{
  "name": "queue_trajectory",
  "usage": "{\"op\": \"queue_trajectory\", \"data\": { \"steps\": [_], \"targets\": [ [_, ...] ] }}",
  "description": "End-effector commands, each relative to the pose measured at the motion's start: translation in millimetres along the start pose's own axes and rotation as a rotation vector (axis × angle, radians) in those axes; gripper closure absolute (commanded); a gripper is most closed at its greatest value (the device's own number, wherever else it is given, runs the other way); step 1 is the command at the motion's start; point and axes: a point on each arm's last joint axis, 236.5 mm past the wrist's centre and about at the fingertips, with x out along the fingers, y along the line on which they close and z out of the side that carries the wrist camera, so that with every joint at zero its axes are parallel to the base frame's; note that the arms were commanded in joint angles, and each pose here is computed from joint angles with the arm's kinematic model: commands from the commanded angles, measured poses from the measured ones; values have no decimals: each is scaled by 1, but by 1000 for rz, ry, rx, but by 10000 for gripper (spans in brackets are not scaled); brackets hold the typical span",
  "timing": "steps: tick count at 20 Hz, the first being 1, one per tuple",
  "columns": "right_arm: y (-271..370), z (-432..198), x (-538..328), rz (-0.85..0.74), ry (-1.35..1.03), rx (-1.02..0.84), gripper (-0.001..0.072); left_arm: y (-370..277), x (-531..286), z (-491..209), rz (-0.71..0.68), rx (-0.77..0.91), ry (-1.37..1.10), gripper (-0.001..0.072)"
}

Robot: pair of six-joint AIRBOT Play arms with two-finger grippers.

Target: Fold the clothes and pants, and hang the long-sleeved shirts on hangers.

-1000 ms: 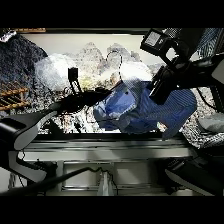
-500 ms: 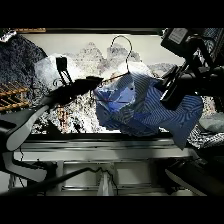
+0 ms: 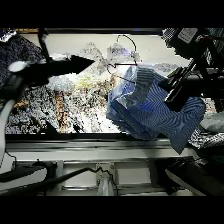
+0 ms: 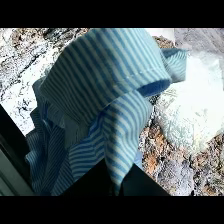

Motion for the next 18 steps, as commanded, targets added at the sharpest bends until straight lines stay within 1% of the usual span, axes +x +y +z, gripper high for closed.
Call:
{"op": "queue_trajectory", "data": {
  "steps": [1, 2, 4, 6, 7, 8, 10, 11, 12, 13, 14, 15, 16, 18],
  "targets": [
    [-1, 3, 0, -5, -14, 6, 686, 39, -56, 27, 476, 103, -12, 435],
    [-2, 5, 0, -8, -22, 9, 686, 39, -71, 24, 562, 163, 26, 435],
    [-4, 8, 0, -15, -36, 22, 686, 43, -106, 13, 744, 202, 105, 435],
    [-2, 14, -1, -10, -62, 25, 686, 44, -139, -6, 889, 144, 175, 442],
    [-1, 16, -1, -2, -70, 25, 686, 44, -152, -17, 939, 94, 206, 482],
    [0, 17, -1, -1, -71, 25, 686, 42, -157, -27, 952, 76, 225, 483],
    [0, 17, -1, -1, -71, 25, 686, 45, -161, -52, 956, 41, 240, 483],
    [0, 17, -1, 2, -72, 25, 686, 50, -162, -73, 956, -5, 252, 482],
    [1, 17, -1, 5, -74, 26, 686, 52, -156, -92, 932, -51, 248, 479],
    [2, 18, -1, 7, -76, 25, 686, 51, -143, -109, 876, -101, 217, 466],
    [3, 19, -1, 12, -79, 25, 686, 49, -127, -121, 812, -163, 169, 386],
    [4, 20, -1, 15, -84, 25, 686, 49, -111, -132, 748, -247, 111, 251],
    [5, 21, -1, 20, -90, 25, 686, 50, -99, -143, 700, -316, 75, 202],
    [6, 22, -1, 25, -94, 25, 686, 52, -77, -163, 634, -345, 59, 202]
  ]
}}
